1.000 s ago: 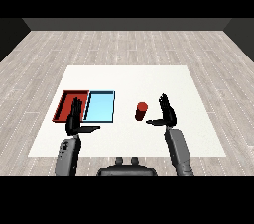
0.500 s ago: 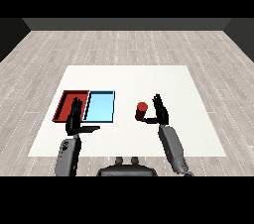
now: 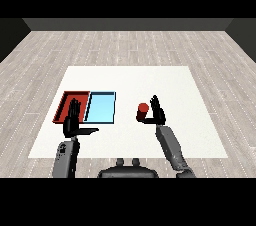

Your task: Pick the red can and put it in the red box

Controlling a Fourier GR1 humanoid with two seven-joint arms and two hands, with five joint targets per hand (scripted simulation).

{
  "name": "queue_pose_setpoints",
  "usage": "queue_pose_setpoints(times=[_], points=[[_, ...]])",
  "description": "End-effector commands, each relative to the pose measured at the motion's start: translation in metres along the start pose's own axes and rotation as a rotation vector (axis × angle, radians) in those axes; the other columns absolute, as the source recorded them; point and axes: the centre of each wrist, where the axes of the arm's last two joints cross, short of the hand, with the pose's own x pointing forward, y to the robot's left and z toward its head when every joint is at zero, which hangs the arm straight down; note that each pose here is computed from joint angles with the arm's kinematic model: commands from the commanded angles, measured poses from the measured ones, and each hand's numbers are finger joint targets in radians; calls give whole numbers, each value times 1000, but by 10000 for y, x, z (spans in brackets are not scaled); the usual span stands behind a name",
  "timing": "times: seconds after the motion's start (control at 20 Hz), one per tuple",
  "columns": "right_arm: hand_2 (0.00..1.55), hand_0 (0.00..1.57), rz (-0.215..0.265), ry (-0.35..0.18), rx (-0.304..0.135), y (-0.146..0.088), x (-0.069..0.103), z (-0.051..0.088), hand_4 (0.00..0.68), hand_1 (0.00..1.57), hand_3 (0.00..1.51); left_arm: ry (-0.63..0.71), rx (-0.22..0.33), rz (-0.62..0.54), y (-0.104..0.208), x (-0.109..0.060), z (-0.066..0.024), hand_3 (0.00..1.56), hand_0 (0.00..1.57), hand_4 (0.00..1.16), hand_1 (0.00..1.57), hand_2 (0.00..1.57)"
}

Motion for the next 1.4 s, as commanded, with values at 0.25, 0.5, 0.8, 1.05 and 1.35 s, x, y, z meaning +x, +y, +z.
queue_pose_setpoints(times=[0.25,0.5,0.8,1.05,1.35], points=[[0,0,-7,16,0,73,-32,76,0,0,0,-6,-2,-10,-125,-128,104,0,0,0,0,0],[0,0,-36,24,-12,-50,-162,-178,0,0,0,-3,5,1,18,-49,15,0,0,0,0,0],[0,0,-30,33,21,-51,-189,60,0,0,0,-7,9,17,-137,7,-48,0,0,0,0,0],[0,0,-1,27,19,94,-183,-95,0,0,0,12,-11,10,-200,-99,-133,0,0,0,0,0],[0,0,-18,67,-7,154,-222,-270,0,0,0,-13,12,2,-57,163,-67,0,0,0,0,0]])
